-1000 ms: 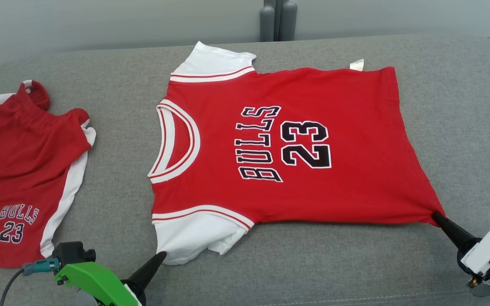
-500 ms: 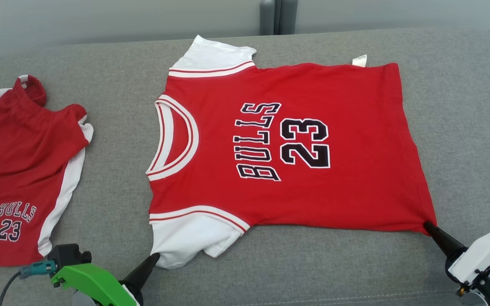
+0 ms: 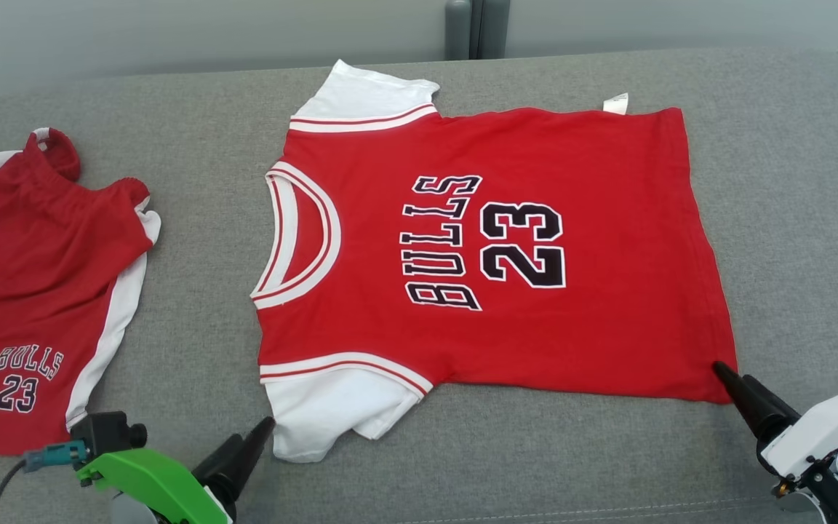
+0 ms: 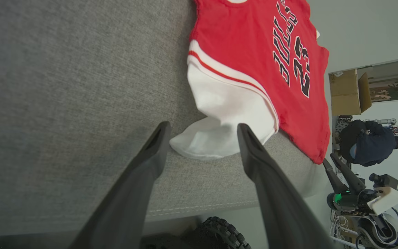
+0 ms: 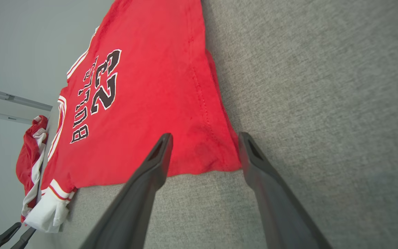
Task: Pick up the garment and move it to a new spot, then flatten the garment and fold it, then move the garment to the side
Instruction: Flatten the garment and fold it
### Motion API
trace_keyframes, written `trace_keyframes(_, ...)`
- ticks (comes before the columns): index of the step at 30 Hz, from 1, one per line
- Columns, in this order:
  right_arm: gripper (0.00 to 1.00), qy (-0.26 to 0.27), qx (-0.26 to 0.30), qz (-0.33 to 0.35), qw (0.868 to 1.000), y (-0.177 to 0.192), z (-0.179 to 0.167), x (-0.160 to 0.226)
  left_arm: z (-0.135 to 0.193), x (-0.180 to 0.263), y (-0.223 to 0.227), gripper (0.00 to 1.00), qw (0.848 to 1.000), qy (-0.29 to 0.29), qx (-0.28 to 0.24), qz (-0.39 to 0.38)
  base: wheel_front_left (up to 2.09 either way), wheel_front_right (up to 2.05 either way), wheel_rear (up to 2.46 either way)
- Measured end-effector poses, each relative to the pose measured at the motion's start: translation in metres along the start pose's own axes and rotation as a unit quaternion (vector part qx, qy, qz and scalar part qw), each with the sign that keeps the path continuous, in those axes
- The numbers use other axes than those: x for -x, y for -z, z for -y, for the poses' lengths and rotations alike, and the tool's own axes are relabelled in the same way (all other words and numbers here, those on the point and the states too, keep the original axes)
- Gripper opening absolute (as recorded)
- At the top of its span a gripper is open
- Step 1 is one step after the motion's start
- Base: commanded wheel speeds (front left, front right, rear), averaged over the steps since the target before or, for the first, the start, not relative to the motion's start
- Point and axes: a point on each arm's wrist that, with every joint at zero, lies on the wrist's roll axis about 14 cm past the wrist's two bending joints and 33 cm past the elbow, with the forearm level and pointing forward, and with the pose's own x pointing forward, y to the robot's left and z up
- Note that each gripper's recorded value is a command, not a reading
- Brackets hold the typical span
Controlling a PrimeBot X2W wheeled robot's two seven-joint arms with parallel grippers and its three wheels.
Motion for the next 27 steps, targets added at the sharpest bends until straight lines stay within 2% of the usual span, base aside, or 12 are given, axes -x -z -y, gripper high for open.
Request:
trace_keyframes(5, 1.0, 0.0, 0.004, 0.046, 0.999, -0.024, 0.0, -0.001, 0.003, 0.005, -0.026, 1.0, 0.995, -0.005, -0.09, 0.035, 0.0, 0.0, 0.0)
trace_keyframes(6, 1.0, 0.0, 0.004, 0.046, 0.999, -0.024, 0.0, -0.001, 0.003, 0.005, -0.026, 1.0, 0.995, -0.005, -0.09, 0.035, 0.0, 0.0, 0.0)
trace_keyframes(9, 1.0, -0.001, 0.019, 0.072, 0.997, -0.038, 0.0, 0.002, 0.007, 0.009, -0.04, 1.0, 0.986, -0.008, -0.153, 0.058, 0.0, 0.0, 0.0)
trace_keyframes(12, 1.0, -0.008, 0.041, 0.095, 0.995, -0.048, -0.004, 0.004, 0.017, 0.011, -0.052, 1.0, 0.98, 0.002, -0.178, 0.086, 0.0, 0.0, 0.0)
trace_keyframes(13, 1.0, -0.017, 0.05, 0.12, 0.991, -0.058, -0.01, 0.006, 0.026, 0.013, -0.06, 1.0, 0.973, 0.009, -0.201, 0.109, 0.0, 0.0, 0.0)
trace_keyframes(19, 1.0, -0.046, 0.073, 0.218, 0.972, -0.103, -0.032, 0.014, 0.05, 0.018, -0.087, 1.0, 0.949, 0.025, -0.257, 0.182, 0.0, 0.0, 0.0)
trace_keyframes(27, 1.0, -0.077, 0.117, 0.282, 0.949, -0.132, -0.063, 0.023, 0.073, 0.027, -0.114, 1.0, 0.918, 0.042, -0.288, 0.268, 0.0, 0.0, 0.0)
